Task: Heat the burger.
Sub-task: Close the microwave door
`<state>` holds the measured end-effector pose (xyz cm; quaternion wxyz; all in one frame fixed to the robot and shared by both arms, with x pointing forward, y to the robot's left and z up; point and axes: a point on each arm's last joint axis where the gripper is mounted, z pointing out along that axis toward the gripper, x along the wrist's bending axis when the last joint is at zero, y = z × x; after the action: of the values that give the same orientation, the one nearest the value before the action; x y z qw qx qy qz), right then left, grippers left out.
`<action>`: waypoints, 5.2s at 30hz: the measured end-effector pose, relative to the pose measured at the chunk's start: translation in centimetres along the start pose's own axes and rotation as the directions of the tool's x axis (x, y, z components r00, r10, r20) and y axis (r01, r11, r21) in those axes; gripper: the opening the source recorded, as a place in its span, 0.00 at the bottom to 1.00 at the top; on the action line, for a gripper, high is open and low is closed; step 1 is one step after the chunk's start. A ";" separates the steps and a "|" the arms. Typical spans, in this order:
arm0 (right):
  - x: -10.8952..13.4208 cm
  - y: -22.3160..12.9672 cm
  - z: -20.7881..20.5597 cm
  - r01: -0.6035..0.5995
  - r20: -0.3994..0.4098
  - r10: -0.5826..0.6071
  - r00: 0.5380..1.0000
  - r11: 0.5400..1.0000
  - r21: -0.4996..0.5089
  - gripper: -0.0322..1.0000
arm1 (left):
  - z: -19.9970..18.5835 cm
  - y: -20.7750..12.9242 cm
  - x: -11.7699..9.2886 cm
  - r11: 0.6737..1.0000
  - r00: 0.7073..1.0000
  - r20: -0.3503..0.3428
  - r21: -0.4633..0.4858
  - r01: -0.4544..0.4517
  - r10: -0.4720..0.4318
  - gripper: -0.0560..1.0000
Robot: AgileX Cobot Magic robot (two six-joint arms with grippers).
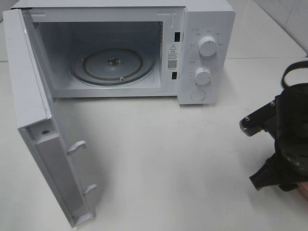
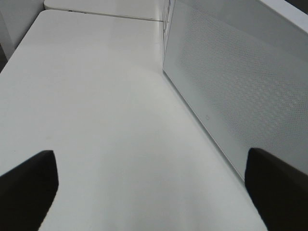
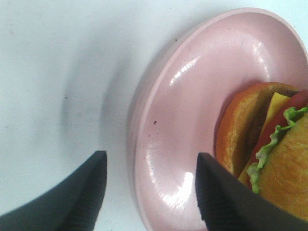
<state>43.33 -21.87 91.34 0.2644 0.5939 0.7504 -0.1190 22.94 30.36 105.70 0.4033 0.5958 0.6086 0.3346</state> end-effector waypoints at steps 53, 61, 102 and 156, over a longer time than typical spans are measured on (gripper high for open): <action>-12.0 -17.8 -13.0 -0.330 -0.512 -0.001 0.859 0.763 -0.555 0.77 | 0.0 0.0 0.0 1.000 1.000 0.000 0.000 0.000 0.000 0.97; -12.1 -20.0 -13.3 -0.427 -0.474 0.127 0.872 0.672 -0.605 0.77 | 0.0 0.0 0.0 1.000 1.000 0.000 0.000 0.000 0.000 0.97; -10.8 -19.6 -12.5 -0.518 -0.515 0.194 0.835 0.595 -0.615 0.77 | 0.0 0.0 0.0 1.000 1.000 0.000 0.000 0.000 0.000 0.97; -10.8 -19.6 -12.5 -0.518 -0.515 0.194 0.835 0.594 -0.616 0.77 | 12.7 5.5 -0.9 0.997 0.999 0.011 0.055 -0.051 0.051 0.05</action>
<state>23.08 -29.87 104.92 0.3416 0.5879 0.6322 0.3715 36.74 28.88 104.89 0.3810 0.6236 0.6003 0.3251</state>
